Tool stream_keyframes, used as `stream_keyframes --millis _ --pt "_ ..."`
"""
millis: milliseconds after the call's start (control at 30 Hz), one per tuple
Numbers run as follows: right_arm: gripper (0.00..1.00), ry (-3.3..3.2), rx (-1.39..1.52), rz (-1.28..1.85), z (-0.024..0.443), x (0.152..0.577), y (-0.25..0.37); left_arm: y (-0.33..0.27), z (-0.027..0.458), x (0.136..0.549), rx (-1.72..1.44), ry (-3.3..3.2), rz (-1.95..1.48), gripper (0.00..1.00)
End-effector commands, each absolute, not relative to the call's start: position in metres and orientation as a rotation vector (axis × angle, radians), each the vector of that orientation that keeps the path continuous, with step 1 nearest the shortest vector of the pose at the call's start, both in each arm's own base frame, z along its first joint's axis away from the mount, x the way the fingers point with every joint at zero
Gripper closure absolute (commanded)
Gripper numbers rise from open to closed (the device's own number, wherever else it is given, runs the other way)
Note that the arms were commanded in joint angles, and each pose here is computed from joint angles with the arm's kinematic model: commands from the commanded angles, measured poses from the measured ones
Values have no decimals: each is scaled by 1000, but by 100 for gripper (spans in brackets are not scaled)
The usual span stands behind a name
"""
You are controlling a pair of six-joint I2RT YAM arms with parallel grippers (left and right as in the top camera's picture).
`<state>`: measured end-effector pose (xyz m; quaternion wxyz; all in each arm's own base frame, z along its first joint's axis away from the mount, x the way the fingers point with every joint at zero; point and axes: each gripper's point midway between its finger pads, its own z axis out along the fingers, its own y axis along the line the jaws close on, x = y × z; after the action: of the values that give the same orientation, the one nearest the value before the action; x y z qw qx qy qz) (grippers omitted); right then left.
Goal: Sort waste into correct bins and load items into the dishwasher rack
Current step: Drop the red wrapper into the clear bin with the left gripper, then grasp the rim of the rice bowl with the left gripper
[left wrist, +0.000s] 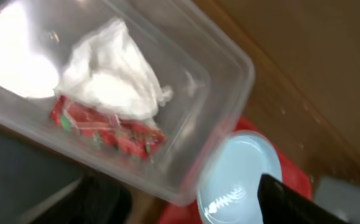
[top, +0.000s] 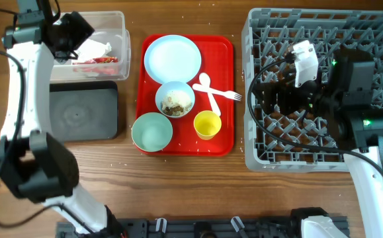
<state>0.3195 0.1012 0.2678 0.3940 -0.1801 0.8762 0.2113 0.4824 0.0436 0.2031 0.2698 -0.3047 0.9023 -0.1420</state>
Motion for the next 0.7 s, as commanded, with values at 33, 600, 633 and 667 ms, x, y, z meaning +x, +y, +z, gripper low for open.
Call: stream_keyframes --millis 33,600,633,667 --pt "1 2214 -461 523 271 323 100 -49 215 444 -580 2611 -510 19" --pt "1 2224 -457 528 270 321 100 -228 51 375 -66 3015 -206 25" --pt "1 2225 -457 529 270 321 100 -229 48 374 -56 3021 -195 26" --pt "1 2226 -457 529 269 321 100 -231 46 373 -45 3023 -193 29"
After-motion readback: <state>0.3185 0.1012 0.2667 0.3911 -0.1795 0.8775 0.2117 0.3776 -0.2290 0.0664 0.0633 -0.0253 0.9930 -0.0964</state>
